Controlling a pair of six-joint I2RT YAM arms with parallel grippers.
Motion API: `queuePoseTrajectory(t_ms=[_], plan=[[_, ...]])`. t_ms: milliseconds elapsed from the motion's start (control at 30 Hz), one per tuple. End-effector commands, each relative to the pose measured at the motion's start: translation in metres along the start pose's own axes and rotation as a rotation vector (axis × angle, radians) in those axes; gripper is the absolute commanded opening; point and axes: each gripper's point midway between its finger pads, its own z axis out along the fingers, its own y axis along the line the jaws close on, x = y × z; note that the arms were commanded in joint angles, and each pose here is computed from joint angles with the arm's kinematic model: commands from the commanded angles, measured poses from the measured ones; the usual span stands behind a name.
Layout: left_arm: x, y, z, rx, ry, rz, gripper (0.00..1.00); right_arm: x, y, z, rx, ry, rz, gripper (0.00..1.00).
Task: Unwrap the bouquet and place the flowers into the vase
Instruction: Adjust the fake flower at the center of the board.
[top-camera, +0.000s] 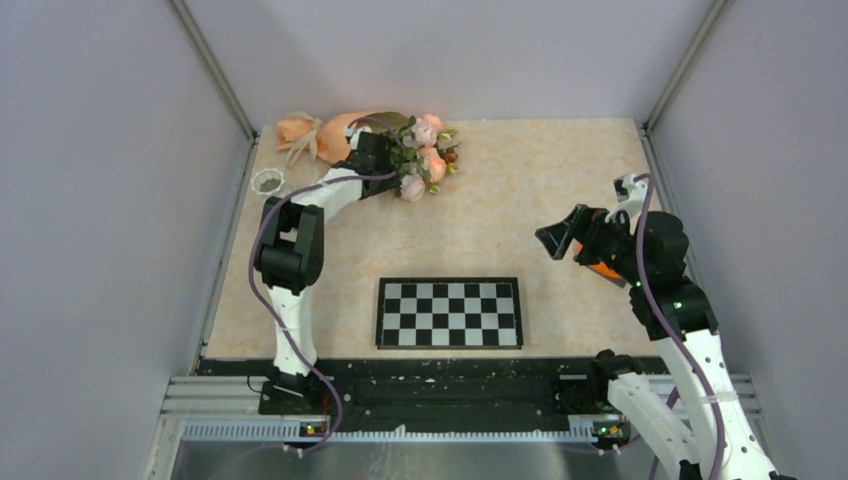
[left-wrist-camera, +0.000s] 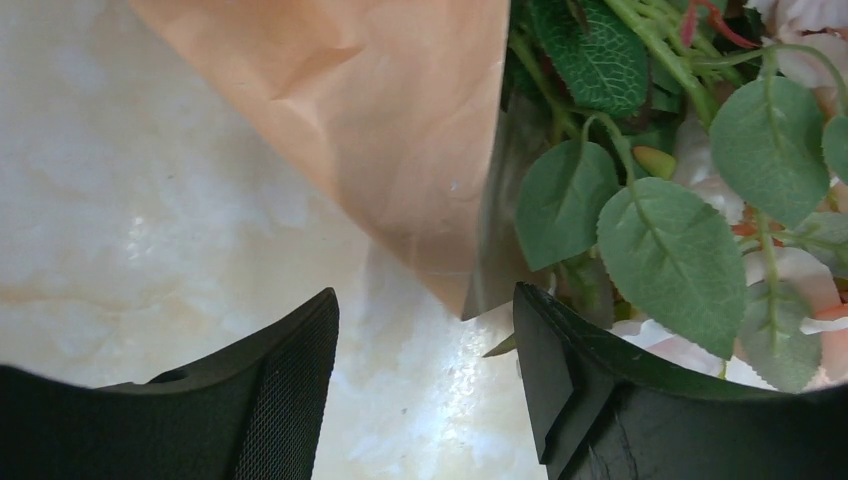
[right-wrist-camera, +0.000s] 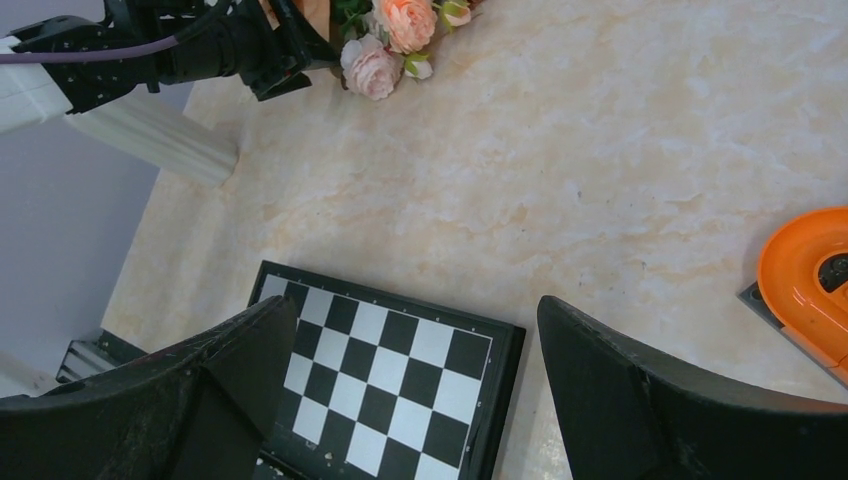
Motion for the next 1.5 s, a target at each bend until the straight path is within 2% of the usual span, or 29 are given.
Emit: queuePoseTrajectory(t_ms=[0, 267, 533, 767, 1000, 1200, 1467], plan=[[-0.011, -0.022, 0.005, 0.073, -0.014, 0.005, 0.68, -0.014, 0.011, -0.003, -0.044, -0.044, -0.006, 0.93], [-0.004, -0.010, 0.011, 0.015, 0.000, 0.023, 0.54, -0.009, 0.008, -0.003, -0.031, -0.029, -0.005, 0.92], [-0.002, -0.011, 0.013, 0.026, 0.005, 0.038, 0.29, -0.007, 0.006, -0.002, -0.026, -0.028, -0.006, 0.92], [-0.001, -0.016, 0.012, 0.055, 0.008, 0.065, 0.00, -0.005, 0.005, -0.001, -0.022, -0.024, -0.004, 0.92], [0.013, -0.046, -0.002, 0.138, 0.027, 0.066, 0.00, -0.003, 0.002, 0.001, -0.017, -0.022, -0.004, 0.91], [0.037, -0.100, -0.023, 0.287, 0.037, 0.013, 0.00, -0.002, 0.001, 0.003, -0.015, -0.022, -0.004, 0.91], [0.070, -0.176, -0.044, 0.429, 0.059, 0.014, 0.00, -0.001, 0.000, 0.002, -0.013, -0.018, -0.013, 0.91]])
